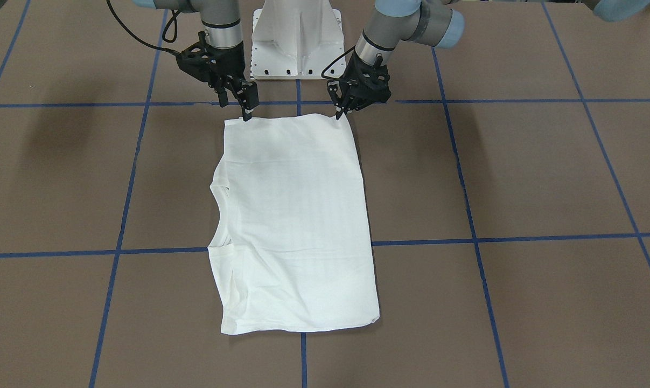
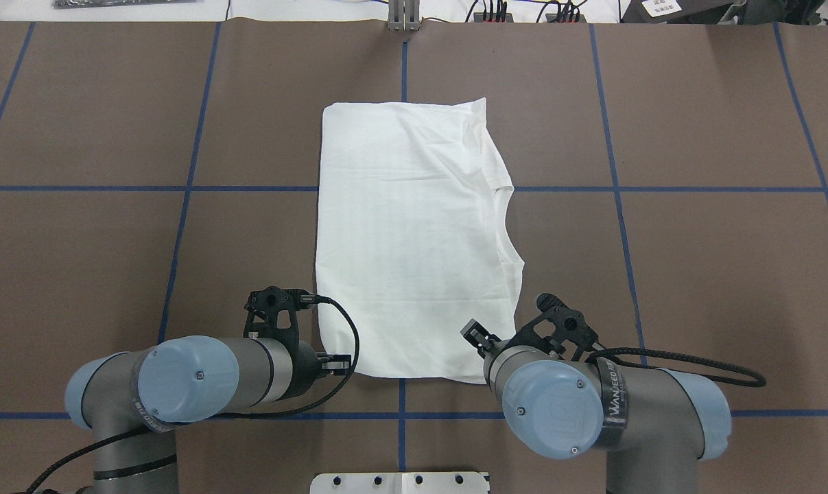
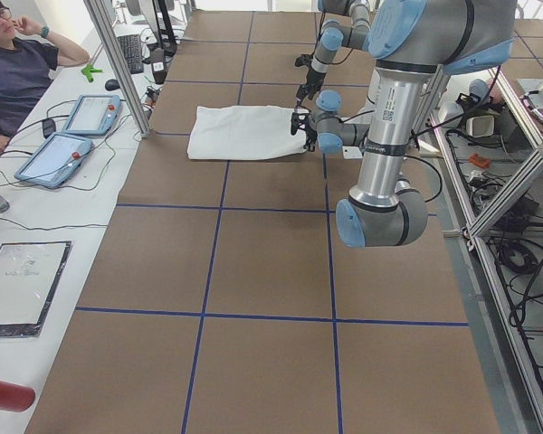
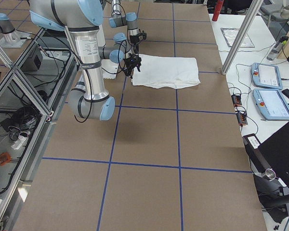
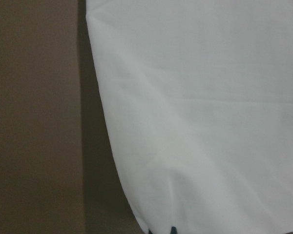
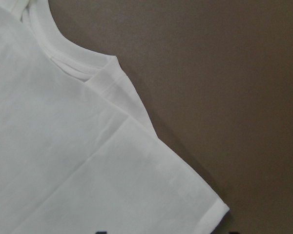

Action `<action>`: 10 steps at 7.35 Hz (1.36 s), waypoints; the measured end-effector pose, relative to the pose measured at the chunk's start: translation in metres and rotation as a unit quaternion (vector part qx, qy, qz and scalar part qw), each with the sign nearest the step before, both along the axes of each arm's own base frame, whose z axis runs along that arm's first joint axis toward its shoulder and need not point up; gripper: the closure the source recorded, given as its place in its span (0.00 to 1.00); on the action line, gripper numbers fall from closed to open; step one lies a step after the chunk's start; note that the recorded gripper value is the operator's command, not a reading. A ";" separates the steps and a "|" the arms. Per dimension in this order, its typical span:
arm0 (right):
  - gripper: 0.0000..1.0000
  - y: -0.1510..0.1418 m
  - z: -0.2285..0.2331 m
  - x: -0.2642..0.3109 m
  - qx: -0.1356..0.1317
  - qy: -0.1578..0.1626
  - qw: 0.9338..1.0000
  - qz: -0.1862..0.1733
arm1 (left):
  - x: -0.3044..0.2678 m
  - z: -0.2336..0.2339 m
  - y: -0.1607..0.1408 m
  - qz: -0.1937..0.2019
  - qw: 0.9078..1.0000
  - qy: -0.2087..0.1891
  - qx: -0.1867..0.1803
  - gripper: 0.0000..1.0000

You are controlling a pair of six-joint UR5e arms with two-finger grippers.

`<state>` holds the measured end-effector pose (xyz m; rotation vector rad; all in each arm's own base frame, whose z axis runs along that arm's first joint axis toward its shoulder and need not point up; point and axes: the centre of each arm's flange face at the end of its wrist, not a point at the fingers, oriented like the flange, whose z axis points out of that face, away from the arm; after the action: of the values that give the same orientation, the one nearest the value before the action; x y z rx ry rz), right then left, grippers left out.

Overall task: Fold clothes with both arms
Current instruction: 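Grasp the shirt edge nearest the robot with both grippers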

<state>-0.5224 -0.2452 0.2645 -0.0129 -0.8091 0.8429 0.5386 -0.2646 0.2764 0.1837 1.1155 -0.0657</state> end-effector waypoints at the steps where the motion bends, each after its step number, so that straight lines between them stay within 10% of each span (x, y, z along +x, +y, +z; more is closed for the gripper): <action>1: 0.21 0.000 -0.001 -0.005 -0.005 0.000 1.000 0.003 | 0.000 0.000 0.000 0.000 1.000 0.000 0.000 1.00; 10: 0.20 -0.006 0.026 -0.027 -0.011 0.036 0.999 -0.001 | -0.002 0.000 -0.001 -0.011 1.000 0.001 0.000 1.00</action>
<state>-0.5491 -0.2517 0.2907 -0.0030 -0.7312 0.8465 0.5369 -0.2654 0.2763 0.1950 1.1151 -0.0854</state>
